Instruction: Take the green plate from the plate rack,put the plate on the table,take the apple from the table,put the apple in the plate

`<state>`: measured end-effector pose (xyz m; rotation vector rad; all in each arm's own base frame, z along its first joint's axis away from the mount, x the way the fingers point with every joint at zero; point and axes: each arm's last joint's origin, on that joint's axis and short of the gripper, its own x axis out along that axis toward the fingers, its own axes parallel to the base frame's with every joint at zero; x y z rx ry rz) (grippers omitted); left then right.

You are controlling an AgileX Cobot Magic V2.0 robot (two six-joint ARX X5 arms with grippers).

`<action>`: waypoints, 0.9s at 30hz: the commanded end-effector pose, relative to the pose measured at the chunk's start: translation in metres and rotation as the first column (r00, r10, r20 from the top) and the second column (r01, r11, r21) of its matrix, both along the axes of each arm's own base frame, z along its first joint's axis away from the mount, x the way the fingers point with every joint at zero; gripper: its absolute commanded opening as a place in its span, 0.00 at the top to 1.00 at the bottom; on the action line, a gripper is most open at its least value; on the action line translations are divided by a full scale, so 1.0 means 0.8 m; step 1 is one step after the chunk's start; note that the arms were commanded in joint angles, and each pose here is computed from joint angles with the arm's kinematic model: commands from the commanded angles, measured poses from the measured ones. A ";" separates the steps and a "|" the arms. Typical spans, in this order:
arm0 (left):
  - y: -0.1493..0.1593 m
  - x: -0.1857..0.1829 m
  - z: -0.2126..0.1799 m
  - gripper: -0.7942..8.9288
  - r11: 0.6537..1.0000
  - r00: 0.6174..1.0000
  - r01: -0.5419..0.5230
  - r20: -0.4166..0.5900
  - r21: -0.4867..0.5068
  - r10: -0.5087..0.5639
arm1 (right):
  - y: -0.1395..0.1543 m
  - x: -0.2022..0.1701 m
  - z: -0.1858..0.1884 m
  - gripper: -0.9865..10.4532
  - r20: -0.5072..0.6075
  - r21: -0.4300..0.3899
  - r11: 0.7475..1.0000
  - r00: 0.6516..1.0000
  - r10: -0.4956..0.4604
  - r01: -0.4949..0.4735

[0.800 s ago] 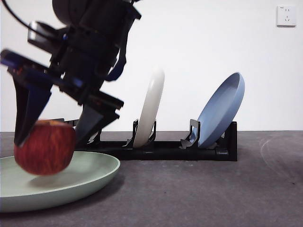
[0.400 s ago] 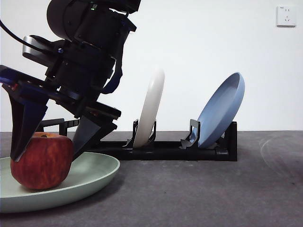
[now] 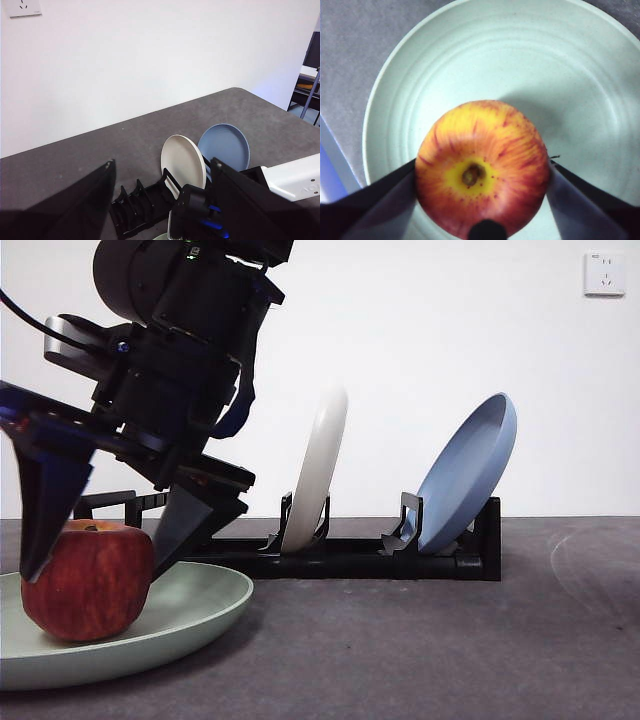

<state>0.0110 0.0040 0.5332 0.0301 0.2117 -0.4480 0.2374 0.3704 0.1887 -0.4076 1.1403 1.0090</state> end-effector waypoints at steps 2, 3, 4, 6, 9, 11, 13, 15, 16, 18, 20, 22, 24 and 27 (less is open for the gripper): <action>0.001 -0.001 0.000 0.59 1.000 1.000 0.001 0.007 0.005 -0.002 | 0.003 0.001 -0.014 0.47 -0.010 -0.022 1.000 1.000 -0.013 0.013; 0.001 -0.001 0.000 0.59 1.000 1.000 0.001 0.007 0.005 -0.001 | 0.003 0.001 -0.014 0.47 -0.011 -0.023 1.000 1.000 -0.013 0.013; 0.001 -0.001 0.000 0.59 1.000 1.000 0.001 0.007 0.005 -0.002 | 0.003 0.001 -0.014 0.47 -0.011 -0.023 1.000 1.000 -0.013 0.013; 0.001 -0.001 0.000 0.59 1.000 1.000 0.001 0.007 0.005 -0.002 | 0.003 0.001 -0.013 0.47 -0.012 -0.025 1.000 1.000 -0.013 0.013; 0.001 -0.001 0.000 0.59 1.000 1.000 0.001 0.007 0.005 -0.001 | 0.002 0.001 -0.007 0.47 -0.022 -0.040 0.999 1.000 -0.013 0.012; 0.001 -0.001 0.000 0.59 1.000 1.000 0.001 0.007 0.005 -0.001 | 0.003 0.001 0.003 0.47 -0.030 -0.053 0.999 0.999 -0.012 0.011; 0.001 -0.001 0.000 0.59 1.000 1.000 0.001 0.007 0.005 -0.001 | 0.003 0.002 0.017 0.47 -0.036 -0.069 0.998 0.999 -0.005 0.003; 0.001 -0.001 0.000 0.59 1.000 1.000 0.001 0.007 0.005 -0.001 | 0.002 0.002 0.038 0.47 -0.044 -0.091 0.996 0.999 0.010 -0.014; 0.001 -0.001 0.000 0.59 1.000 1.000 0.001 0.006 0.006 -0.001 | 0.001 0.002 0.048 0.47 -0.047 -0.102 0.995 0.999 0.018 -0.023; 0.001 -0.001 0.000 0.59 1.000 1.000 0.001 0.007 0.005 -0.001 | -0.002 0.000 0.073 0.47 -0.052 -0.123 0.991 0.998 0.043 -0.049; 0.001 -0.001 0.000 0.59 1.000 1.000 0.001 0.006 0.006 -0.001 | -0.007 -0.001 0.097 0.47 -0.054 -0.148 0.986 0.996 0.064 -0.072; 0.001 -0.001 0.000 0.59 1.000 1.000 0.001 0.006 0.006 -0.001 | -0.014 -0.003 0.115 0.47 -0.061 -0.169 0.982 0.995 0.078 -0.087; 0.001 -0.001 0.000 0.59 1.000 1.000 0.001 0.006 0.006 -0.001 | -0.022 -0.008 0.133 0.47 -0.074 -0.198 0.974 0.993 0.094 -0.108; 0.000 0.000 0.000 0.59 1.000 1.000 0.002 0.007 0.011 -0.002 | -0.036 -0.012 0.159 0.47 -0.044 -0.165 0.982 0.995 0.086 -0.092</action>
